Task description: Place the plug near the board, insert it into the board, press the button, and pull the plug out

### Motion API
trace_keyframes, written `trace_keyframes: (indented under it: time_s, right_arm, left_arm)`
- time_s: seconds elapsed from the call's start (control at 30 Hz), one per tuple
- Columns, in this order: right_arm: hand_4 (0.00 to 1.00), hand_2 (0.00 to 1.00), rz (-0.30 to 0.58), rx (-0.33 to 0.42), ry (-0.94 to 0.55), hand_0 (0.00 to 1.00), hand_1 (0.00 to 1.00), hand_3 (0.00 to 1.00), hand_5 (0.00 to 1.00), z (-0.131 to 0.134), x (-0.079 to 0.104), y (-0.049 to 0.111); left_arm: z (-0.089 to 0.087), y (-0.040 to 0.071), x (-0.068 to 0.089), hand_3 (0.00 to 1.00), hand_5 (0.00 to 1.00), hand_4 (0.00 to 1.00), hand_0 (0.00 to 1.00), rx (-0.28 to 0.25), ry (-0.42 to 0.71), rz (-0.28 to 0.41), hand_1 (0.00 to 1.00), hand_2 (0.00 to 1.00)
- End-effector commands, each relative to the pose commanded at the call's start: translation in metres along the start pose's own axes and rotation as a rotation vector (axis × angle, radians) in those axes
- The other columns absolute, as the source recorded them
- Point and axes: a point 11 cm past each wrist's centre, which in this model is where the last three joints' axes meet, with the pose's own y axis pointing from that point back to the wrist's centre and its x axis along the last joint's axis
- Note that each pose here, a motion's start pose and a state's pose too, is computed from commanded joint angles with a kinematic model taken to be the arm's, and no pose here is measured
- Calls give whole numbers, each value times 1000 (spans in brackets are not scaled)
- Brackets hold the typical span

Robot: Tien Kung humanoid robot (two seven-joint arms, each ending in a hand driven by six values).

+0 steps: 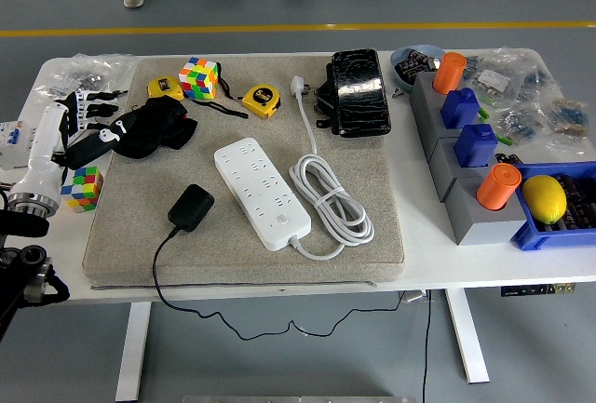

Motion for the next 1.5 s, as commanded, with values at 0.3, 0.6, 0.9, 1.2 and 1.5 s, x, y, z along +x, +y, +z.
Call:
trace_keyframes:
  time_s: [0.3, 0.6, 0.9, 1.2, 1.5]
  right_arm:
    - [848, 570, 8, -2, 1, 495, 606, 512, 379, -2, 5, 0]
    - [858, 572, 25, -23, 10, 497, 605, 512, 393, 9, 15, 0]
    - [859, 572, 40, -41, 61, 497, 606, 512, 395, 18, 27, 1]
    - [860, 572, 43, -45, 66, 497, 605, 513, 397, 24, 32, 1]
    - [860, 572, 50, -52, 32, 497, 605, 512, 398, 28, 34, 2]
  left_arm:
    - [-1, 3, -10, 614, 355, 904, 473, 6, -4, -34, 602, 576]
    - [-16, 14, -23, 613, 358, 901, 475, 44, -7, -72, 599, 576]
    - [-30, 23, -26, 613, 357, 900, 477, 75, -12, -85, 598, 576]
    - [-28, 23, -24, 613, 358, 898, 478, 68, -15, -82, 594, 576]
    - [-29, 25, -25, 611, 361, 896, 479, 75, -16, -93, 593, 576]
